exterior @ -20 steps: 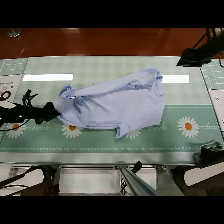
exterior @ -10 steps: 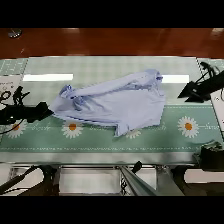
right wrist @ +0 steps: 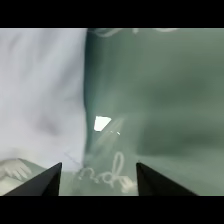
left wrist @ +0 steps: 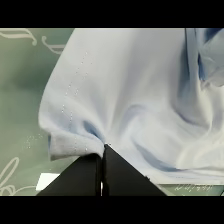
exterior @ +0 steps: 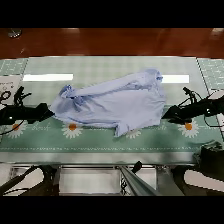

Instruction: Fold the shirts.

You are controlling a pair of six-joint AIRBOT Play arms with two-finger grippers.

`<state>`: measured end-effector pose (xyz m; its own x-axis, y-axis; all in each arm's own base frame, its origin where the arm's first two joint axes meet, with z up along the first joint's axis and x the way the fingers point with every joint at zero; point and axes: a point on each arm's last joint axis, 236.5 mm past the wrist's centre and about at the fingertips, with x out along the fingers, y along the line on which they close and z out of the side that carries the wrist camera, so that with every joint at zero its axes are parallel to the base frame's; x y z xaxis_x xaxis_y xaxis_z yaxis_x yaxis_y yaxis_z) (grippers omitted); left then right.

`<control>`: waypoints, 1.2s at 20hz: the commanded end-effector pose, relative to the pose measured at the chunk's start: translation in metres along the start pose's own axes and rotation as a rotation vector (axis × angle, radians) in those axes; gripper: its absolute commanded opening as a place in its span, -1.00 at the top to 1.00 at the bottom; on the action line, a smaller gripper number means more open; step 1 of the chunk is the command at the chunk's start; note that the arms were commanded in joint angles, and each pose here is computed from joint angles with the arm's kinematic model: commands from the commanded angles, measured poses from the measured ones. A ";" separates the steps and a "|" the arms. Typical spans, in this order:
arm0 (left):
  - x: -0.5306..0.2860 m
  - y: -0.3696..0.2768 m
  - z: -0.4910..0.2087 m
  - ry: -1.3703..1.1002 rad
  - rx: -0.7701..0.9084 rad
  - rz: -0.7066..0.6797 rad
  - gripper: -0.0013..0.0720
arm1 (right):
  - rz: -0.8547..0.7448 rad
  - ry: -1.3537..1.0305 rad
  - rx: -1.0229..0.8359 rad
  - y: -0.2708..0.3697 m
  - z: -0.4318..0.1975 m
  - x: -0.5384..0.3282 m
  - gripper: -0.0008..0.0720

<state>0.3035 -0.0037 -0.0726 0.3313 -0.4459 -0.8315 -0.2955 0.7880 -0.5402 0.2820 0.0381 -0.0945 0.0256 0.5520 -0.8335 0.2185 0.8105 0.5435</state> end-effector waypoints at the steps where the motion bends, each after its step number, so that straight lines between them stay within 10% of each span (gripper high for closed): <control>1: 0.000 -0.001 -0.002 0.008 0.001 -0.004 0.92 | 0.085 -0.083 0.035 0.014 0.005 0.013 -0.48; 6: 0.000 -0.001 -0.002 0.008 0.001 -0.004 0.93 | 0.066 -0.044 -0.076 0.045 -0.003 0.038 -0.45; 10: -0.003 -0.002 0.002 -0.001 0.007 -0.004 0.92 | 0.056 -0.012 -0.167 0.070 -0.012 0.050 0.92; 16: -0.100 -0.072 0.071 -0.328 0.205 -0.035 0.93 | 0.092 -0.434 -0.430 0.158 0.048 -0.102 0.92; 24: -0.492 -0.296 0.009 -1.513 0.652 -0.219 0.93 | 0.134 -1.276 -0.811 0.348 -0.045 -0.435 0.92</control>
<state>0.3277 0.0019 0.3504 0.9777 -0.1764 -0.1137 0.1356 0.9446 -0.2987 0.3563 0.0897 0.3454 0.8192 0.4874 -0.3021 -0.4068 0.8653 0.2929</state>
